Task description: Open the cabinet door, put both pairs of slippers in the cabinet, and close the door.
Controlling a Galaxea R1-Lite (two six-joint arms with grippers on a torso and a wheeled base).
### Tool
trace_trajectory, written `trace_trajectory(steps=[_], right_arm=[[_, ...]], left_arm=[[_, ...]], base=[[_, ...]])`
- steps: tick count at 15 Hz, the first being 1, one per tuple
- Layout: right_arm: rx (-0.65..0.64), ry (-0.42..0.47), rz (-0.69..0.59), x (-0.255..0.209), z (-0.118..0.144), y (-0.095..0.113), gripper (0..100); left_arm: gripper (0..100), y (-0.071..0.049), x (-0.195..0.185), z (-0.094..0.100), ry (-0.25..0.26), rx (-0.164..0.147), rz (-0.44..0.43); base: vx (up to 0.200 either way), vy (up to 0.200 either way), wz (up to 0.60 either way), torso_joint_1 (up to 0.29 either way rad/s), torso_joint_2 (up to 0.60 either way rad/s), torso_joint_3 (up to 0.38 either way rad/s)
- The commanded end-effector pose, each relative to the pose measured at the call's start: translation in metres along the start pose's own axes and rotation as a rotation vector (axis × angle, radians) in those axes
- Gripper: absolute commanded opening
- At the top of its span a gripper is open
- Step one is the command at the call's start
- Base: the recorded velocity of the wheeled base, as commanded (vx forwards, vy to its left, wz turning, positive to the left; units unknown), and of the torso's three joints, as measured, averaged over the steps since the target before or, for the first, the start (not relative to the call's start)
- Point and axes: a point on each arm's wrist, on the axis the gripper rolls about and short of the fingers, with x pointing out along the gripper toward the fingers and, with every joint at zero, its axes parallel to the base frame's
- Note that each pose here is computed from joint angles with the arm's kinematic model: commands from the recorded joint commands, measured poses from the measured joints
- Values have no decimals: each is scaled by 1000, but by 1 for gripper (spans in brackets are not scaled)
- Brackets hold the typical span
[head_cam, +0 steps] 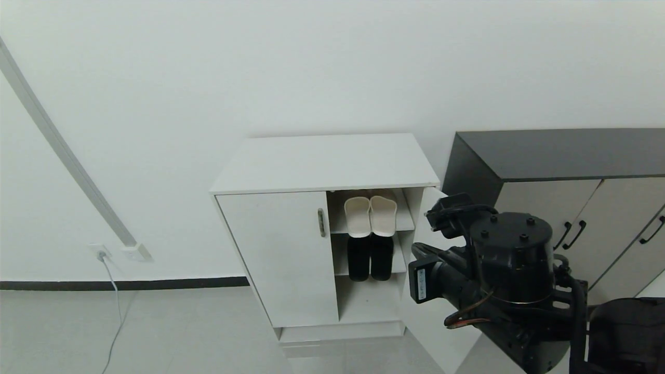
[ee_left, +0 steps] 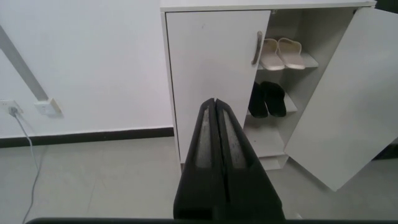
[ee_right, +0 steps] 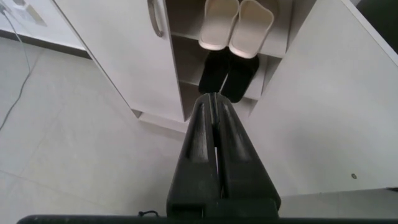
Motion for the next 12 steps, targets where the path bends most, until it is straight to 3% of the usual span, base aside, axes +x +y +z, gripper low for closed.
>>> trace_trajectory(steps=[1,6,11,12], right_arm=[[-7,3,-1,0,-1,0,0],[-21,16,-3,1,-5,0,0],[-31,21,-8,2,-7,-2,0],[-31,22,-9,2,-7,-2,0]], left_arm=[[0,0,0,0,1,0,0],[0,0,0,0,1,-1,1],[0,0,0,0,1,-1,1],[0,0,0,0,1,-1,1]], base=[[0,0,-600,-7,-7,2],[0,0,-600,4,-2,0],[0,0,0,0,0,0],[-200,0,0,2,7,7]])
